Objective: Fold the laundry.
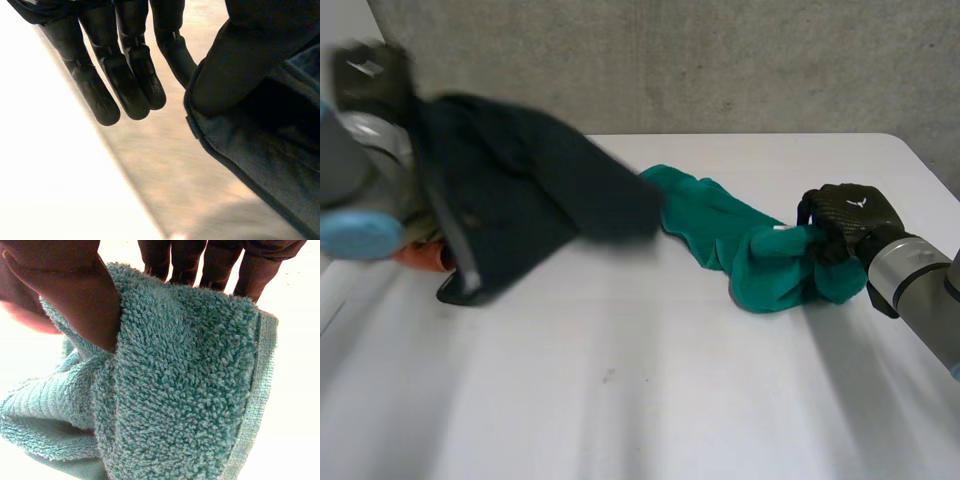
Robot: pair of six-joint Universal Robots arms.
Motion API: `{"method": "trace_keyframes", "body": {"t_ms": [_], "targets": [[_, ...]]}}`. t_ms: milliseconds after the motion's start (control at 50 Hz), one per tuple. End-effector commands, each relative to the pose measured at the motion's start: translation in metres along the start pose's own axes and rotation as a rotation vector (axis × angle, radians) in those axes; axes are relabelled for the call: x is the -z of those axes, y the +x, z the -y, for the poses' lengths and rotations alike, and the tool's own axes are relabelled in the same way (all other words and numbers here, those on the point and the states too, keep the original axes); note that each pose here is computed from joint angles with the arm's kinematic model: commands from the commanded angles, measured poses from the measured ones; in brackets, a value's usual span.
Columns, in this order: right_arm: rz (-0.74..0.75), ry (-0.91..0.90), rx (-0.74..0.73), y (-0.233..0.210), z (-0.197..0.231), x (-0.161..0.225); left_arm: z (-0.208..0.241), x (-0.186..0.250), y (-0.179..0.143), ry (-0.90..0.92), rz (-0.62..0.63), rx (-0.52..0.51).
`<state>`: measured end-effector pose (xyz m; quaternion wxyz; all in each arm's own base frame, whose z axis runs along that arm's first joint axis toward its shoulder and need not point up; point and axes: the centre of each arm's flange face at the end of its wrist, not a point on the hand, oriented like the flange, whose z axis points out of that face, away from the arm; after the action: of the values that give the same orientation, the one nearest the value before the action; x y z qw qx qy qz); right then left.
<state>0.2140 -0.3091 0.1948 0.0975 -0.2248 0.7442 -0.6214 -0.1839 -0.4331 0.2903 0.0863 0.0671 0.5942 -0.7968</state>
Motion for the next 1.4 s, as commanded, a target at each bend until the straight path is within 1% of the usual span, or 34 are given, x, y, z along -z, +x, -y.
{"method": "trace_keyframes", "body": {"t_ms": [20, 120, 140, 200, 220, 260, 280, 300, 400, 480, 540, 620, 640, 700, 720, 740, 780, 800, 860, 880, 920, 960, 1000, 1020, 1080, 1100, 1140, 1180, 1220, 1260, 1320, 1340, 1380, 1400], "targets": [[0.019, -0.009, 0.005, -0.007, -0.003, 0.002, -0.01, -0.058, -0.079, 0.068, 0.229, -0.029], [0.033, -0.012, 0.008, -0.013, -0.004, 0.004, -0.039, -0.066, -0.083, -0.01, 0.211, -0.086], [0.036, -0.013, 0.009, -0.014, -0.004, 0.004, -0.05, -0.064, -0.077, -0.049, 0.176, -0.093], [0.041, -0.011, 0.01, -0.016, -0.003, 0.004, -0.059, -0.056, -0.063, -0.096, 0.094, -0.088], [0.042, -0.009, 0.011, -0.016, -0.003, 0.004, -0.064, -0.048, -0.05, -0.124, 0.018, -0.081], [0.044, -0.01, 0.011, -0.017, -0.003, 0.004, -0.065, -0.04, -0.039, -0.133, -0.038, -0.079], [0.043, -0.007, 0.011, -0.016, -0.002, 0.004, -0.064, -0.033, -0.029, -0.133, -0.087, -0.077], [0.046, -0.005, 0.012, -0.017, -0.002, 0.004, -0.062, -0.031, -0.027, -0.127, -0.101, -0.078], [0.059, 0.0, 0.014, -0.019, 0.0, 0.005, -0.04, -0.017, -0.019, -0.061, -0.11, -0.069], [0.081, 0.011, 0.018, -0.024, 0.007, 0.01, -0.011, 0.008, -0.008, -0.02, -0.145, -0.057], [0.118, 0.013, 0.025, -0.033, 0.011, 0.016, 0.002, 0.026, -0.001, -0.024, -0.173, -0.048], [0.219, 0.024, 0.052, -0.055, 0.02, 0.032, 0.015, 0.062, 0.012, -0.063, -0.243, -0.012], [0.279, 0.026, 0.061, -0.068, 0.023, 0.041, 0.018, 0.077, 0.019, -0.076, -0.277, 0.011], [0.387, 0.027, 0.074, -0.091, 0.027, 0.058, 0.018, 0.1, 0.029, -0.108, -0.33, 0.048], [0.473, 0.023, 0.083, -0.11, 0.026, 0.071, 0.017, 0.113, 0.035, -0.127, -0.356, 0.072], [0.517, 0.021, 0.089, -0.119, 0.026, 0.079, 0.018, 0.118, 0.037, -0.133, -0.365, 0.084], [0.6, 0.013, 0.101, -0.138, 0.023, 0.091, 0.016, 0.128, 0.041, -0.151, -0.383, 0.105], [0.674, -0.009, 0.103, -0.155, 0.017, 0.102, 0.016, 0.137, 0.044, -0.164, -0.394, 0.122], [0.785, -0.045, 0.125, -0.185, 0.002, 0.116, 0.015, 0.151, 0.049, -0.188, -0.414, 0.144], [0.799, -0.047, 0.132, -0.192, 0.0, 0.117, 0.015, 0.153, 0.05, -0.19, -0.414, 0.147], [0.802, -0.051, 0.142, -0.2, -0.002, 0.118, 0.015, 0.157, 0.05, -0.197, -0.411, 0.153], [0.718, -0.046, 0.136, -0.196, 0.003, 0.103, 0.017, 0.162, 0.048, -0.206, -0.402, 0.153], [0.624, -0.033, 0.11, -0.183, 0.013, 0.089, 0.018, 0.165, 0.046, -0.208, -0.388, 0.153], [0.541, -0.014, 0.076, -0.17, 0.025, 0.078, 0.019, 0.169, 0.043, -0.22, -0.379, 0.155], [0.447, 0.013, 0.028, -0.148, 0.041, 0.064, 0.021, 0.179, 0.042, -0.245, -0.383, 0.157], [0.4, 0.029, 0.007, -0.131, 0.049, 0.054, 0.024, 0.187, 0.042, -0.259, -0.397, 0.162], [0.356, 0.04, 0.005, -0.113, 0.058, 0.046, 0.024, 0.196, 0.044, -0.285, -0.423, 0.165], [0.314, 0.01, 0.015, -0.091, 0.063, 0.039, 0.025, 0.212, 0.049, -0.328, -0.476, 0.154], [0.3, -0.018, 0.033, -0.079, 0.062, 0.034, 0.023, 0.225, 0.053, -0.376, -0.518, 0.146], [0.307, -0.06, 0.089, -0.07, 0.055, 0.027, 0.02, 0.245, 0.058, -0.452, -0.575, 0.127], [0.325, -0.073, 0.174, -0.069, 0.05, 0.022, 0.016, 0.265, 0.061, -0.531, -0.626, 0.106], [0.335, -0.07, 0.248, -0.069, 0.046, 0.018, 0.014, 0.278, 0.063, -0.573, -0.659, 0.088], [0.336, -0.072, 0.33, -0.067, 0.04, 0.012, 0.012, 0.29, 0.063, -0.614, -0.684, 0.067], [0.339, -0.074, 0.406, -0.065, 0.033, 0.006, 0.009, 0.298, 0.064, -0.64, -0.7, 0.043]]}}
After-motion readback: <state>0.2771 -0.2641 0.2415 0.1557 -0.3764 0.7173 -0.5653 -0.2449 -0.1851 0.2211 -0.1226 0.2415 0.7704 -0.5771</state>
